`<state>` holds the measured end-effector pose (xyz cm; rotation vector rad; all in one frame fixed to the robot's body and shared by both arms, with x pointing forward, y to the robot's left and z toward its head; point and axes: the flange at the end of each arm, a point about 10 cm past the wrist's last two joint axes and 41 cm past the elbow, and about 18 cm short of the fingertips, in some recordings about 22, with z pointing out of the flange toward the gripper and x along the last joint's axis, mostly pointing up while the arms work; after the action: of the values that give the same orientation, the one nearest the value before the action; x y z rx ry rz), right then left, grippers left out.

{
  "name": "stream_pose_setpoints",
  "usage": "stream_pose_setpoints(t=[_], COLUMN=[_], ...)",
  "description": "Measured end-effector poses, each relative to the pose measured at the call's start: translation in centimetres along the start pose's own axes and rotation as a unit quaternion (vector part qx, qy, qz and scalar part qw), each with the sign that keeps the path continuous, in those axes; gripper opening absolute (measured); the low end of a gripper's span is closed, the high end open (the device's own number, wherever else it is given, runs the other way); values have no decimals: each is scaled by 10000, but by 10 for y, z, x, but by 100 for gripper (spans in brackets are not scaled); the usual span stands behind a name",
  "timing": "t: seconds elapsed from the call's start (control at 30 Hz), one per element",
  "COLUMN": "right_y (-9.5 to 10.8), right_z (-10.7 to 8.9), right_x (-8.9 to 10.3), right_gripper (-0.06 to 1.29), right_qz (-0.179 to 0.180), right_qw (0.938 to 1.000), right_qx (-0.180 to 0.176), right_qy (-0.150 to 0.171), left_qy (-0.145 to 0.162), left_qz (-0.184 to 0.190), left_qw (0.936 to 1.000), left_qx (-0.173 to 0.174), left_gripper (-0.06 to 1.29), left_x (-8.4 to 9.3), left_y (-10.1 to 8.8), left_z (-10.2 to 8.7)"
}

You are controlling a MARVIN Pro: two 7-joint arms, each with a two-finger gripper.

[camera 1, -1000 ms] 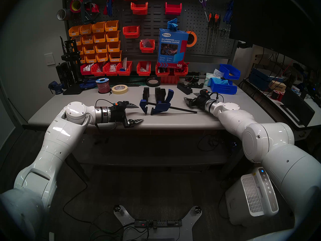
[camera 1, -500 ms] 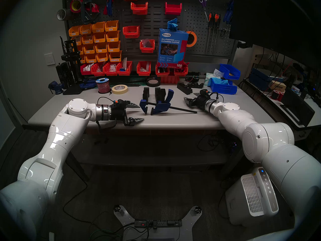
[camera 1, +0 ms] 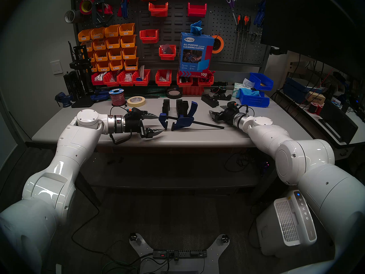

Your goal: Clamp the two 3D printed pieces together with the clamp

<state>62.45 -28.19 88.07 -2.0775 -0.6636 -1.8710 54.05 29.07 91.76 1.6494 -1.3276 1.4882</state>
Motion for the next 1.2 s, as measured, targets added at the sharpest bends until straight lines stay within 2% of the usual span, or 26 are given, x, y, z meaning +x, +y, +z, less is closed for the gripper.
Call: stream_pose_setpoints(t=[0.43, 0.93, 1.13, 1.2], right_y=[0, 0, 0, 0], right_z=[0, 0, 0, 0], right_x=[0, 0, 0, 0], right_gripper=[127, 127, 127, 127], right_qz=[1, 1, 2, 2], right_qw=[10000, 10000, 10000, 10000], right_qx=[0, 0, 0, 0], right_qy=[0, 1, 1, 1], left_qy=[336, 452, 474, 482], left_qz=[-182, -343, -350, -348], left_qw=[9991, 9984, 9983, 9982], left_qx=[-196, 13, 39, 32], left_gripper=[124, 122, 106, 93], left_x=[13, 9, 7, 7], left_y=[-3, -8, -8, -8], left_z=[7, 12, 12, 13])
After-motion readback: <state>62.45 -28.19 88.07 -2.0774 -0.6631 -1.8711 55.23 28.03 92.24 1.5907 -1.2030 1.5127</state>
